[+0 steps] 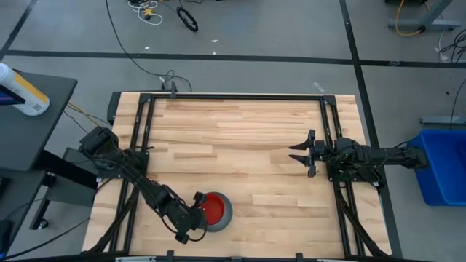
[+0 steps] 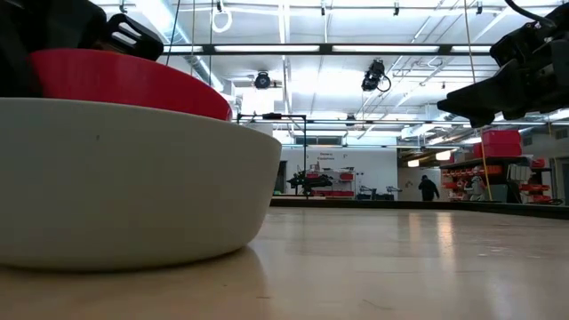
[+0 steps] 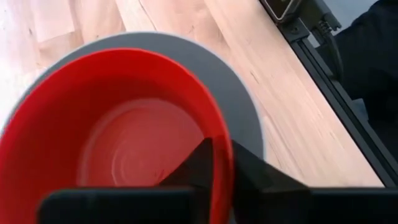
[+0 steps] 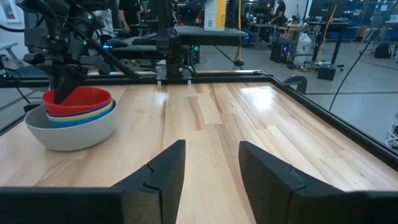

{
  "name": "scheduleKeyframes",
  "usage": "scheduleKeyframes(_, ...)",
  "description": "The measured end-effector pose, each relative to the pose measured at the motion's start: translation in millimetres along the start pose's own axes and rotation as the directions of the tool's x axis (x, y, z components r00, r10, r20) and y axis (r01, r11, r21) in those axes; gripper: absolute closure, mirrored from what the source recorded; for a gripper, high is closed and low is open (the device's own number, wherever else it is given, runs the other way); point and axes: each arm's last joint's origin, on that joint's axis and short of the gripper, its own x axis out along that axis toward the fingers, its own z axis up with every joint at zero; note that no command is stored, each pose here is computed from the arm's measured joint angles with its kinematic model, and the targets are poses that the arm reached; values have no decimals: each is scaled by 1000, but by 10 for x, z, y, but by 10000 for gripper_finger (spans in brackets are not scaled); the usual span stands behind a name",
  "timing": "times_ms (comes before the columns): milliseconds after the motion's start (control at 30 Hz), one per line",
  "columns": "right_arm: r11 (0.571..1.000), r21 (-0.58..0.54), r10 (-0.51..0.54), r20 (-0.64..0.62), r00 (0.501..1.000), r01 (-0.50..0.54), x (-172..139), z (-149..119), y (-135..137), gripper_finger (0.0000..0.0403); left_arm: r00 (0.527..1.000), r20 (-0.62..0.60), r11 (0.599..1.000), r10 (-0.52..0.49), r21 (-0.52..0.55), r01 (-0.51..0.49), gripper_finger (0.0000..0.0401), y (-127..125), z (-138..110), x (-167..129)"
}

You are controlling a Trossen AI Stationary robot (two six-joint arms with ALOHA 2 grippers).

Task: Nest bowls inside each other
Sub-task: Stack the red bowl on top of the purple bowl, then return to Home Position

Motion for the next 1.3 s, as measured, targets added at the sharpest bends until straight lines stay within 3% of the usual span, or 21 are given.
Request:
scheduleKeyframes(300,1000,0,0,0,1000,0,0,0,0,243,999,17,999,46,-2,-46,206,12,7,0)
scheduleKeyframes(467,1000,0,0,0,1000,0,0,0,0,240,994,30,994,109,2,-109,151,30,9,-1)
scheduleKeyframes(900,1000,0,0,0,1000,0,0,0,0,242,989,123,995,79,56,-87,136,-30,137,-102)
scheduleKeyframes(1100,1000,7,1,0,1000,-1,0,0,0,241,951,117,951,284,89,-295,142,102,131,-554)
scheduleKeyframes(1200,1000,11,1,0,1000,-1,0,0,0,244,897,136,904,421,14,-426,148,241,68,-908)
scheduleKeyframes(1300,1000,15,1,0,1000,-1,0,0,0,246,866,179,884,467,-78,-460,153,338,-85,-1231)
